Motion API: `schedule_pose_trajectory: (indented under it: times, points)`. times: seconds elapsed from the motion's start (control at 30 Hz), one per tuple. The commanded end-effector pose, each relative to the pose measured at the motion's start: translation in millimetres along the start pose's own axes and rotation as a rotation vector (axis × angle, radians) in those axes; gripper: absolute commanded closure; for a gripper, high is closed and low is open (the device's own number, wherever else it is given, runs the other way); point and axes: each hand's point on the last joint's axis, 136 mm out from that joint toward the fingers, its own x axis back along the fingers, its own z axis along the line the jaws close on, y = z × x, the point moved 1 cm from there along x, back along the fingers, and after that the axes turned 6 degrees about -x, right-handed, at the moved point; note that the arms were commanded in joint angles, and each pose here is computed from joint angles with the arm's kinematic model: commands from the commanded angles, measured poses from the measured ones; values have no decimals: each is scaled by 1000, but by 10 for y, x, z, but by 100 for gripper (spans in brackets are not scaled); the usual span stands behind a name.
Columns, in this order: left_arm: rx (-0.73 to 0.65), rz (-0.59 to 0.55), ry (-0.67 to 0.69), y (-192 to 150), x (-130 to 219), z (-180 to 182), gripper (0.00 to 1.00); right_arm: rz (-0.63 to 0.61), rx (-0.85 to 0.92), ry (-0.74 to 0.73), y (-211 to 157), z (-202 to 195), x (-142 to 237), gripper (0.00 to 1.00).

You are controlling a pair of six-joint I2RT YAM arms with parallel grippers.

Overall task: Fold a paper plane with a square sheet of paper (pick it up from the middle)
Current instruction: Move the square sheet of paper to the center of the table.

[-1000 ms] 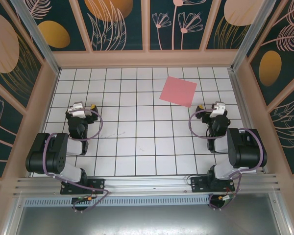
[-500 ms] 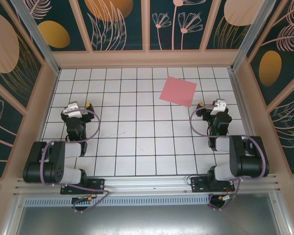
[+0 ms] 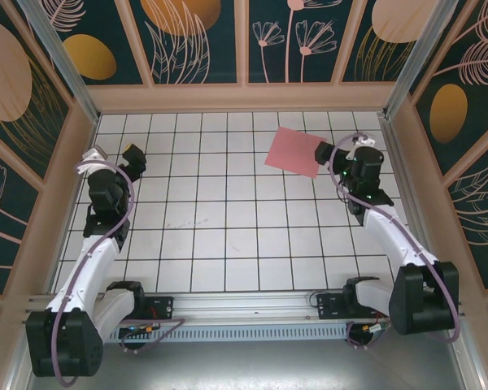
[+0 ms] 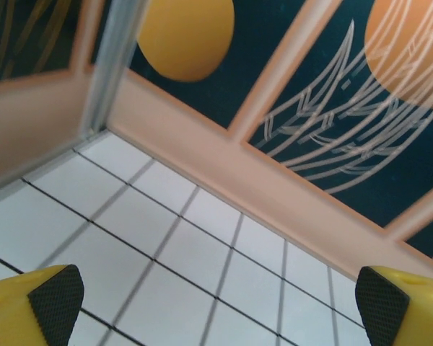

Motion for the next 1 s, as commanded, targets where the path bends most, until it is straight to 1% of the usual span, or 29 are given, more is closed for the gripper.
schedule_pose_trajectory:
  times: [0.0,0.13,0.2,0.33,0.53,0.73,0.83,0.97]
  points:
    - [88,221,-71,-401,65,-90,1,221,-161,1,-439,111,-195,1]
    - [92,278,-177,-483,66,-268,2,315,-159,-9,-738,299,-535,1]
    - [74,301,-202,-514,38,-317,1,352,-164,-35,-868,313,-754,5]
    - [18,356,-202,-630,-43,-312,2,431,-196,-64,-1058,360,-1250,18]
    - [-31,387,-179,-706,-113,-265,1,453,-174,-177,-1119,291,-1913,27]
    - [-33,418,-186,-798,-142,-256,2,499,-152,-251,-1274,194,-2262,28]
    - [-32,436,-186,-847,-148,-250,2,528,-139,-260,-1384,181,-2327,28]
    - [-29,452,-193,-885,-139,-253,1,585,-121,-264,-1575,179,-2318,28]
